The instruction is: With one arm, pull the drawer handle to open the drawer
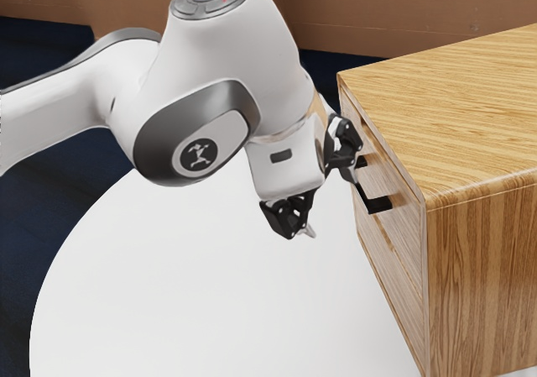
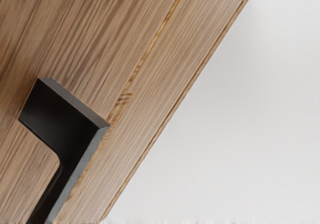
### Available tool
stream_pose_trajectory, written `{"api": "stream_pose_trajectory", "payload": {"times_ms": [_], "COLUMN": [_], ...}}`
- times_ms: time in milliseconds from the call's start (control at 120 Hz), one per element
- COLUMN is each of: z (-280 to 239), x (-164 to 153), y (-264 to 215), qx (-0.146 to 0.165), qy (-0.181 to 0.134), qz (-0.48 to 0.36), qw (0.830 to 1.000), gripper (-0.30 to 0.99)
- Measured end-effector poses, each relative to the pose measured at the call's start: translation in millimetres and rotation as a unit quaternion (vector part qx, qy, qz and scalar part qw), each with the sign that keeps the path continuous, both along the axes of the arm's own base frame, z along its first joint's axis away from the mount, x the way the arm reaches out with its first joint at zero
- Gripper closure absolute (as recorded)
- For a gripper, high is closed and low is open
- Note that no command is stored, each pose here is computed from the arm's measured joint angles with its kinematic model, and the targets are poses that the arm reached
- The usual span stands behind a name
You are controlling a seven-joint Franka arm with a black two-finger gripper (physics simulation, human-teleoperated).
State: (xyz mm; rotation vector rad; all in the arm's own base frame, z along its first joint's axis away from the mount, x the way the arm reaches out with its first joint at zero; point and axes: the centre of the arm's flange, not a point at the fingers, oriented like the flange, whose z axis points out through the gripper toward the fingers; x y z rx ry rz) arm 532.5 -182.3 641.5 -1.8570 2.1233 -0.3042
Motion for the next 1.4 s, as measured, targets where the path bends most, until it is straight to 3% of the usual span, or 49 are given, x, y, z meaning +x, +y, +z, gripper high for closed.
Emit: {"api": "stream_pose_trajectory", "payload": {"times_ms": [342, 558, 817, 917, 967, 1083, 1117, 1175, 1217, 1292, 1342, 1400], "z": [-4, -17, -19, -26, -32, -41, -36, 0, 40, 128, 152, 146], "x": [6, 20, 27, 24, 21, 13, 7, -10, -20, -59, -89, -107], "y": [-3, -1, 3, 6, 3, 9, 12, 26, 67, 179, 196, 211], "qx": [0.007, 0.028, 0.034, 0.039, 0.042, 0.055, 0.059, 0.064, 0.063, 0.073, 0.092, 0.111], "qy": [-0.012, -0.018, -0.037, -0.018, -0.004, 0.04, 0.052, 0.061, 0.069, 0.079, 0.105, 0.161], "qz": [-0.011, -0.017, -0.02, -0.016, -0.017, -0.004, 0.003, 0.024, 0.072, 0.213, 0.262, 0.308], "qw": [1.0, 0.999, 0.999, 0.999, 0.999, 0.998, 0.997, 0.996, 0.993, 0.971, 0.955, 0.931], "gripper": [0.02, 0.02, 0.1, -0.04, -0.03, -0.21, -0.14, 0.18, 0.14, 0.09, 0.07, 0.05]}}
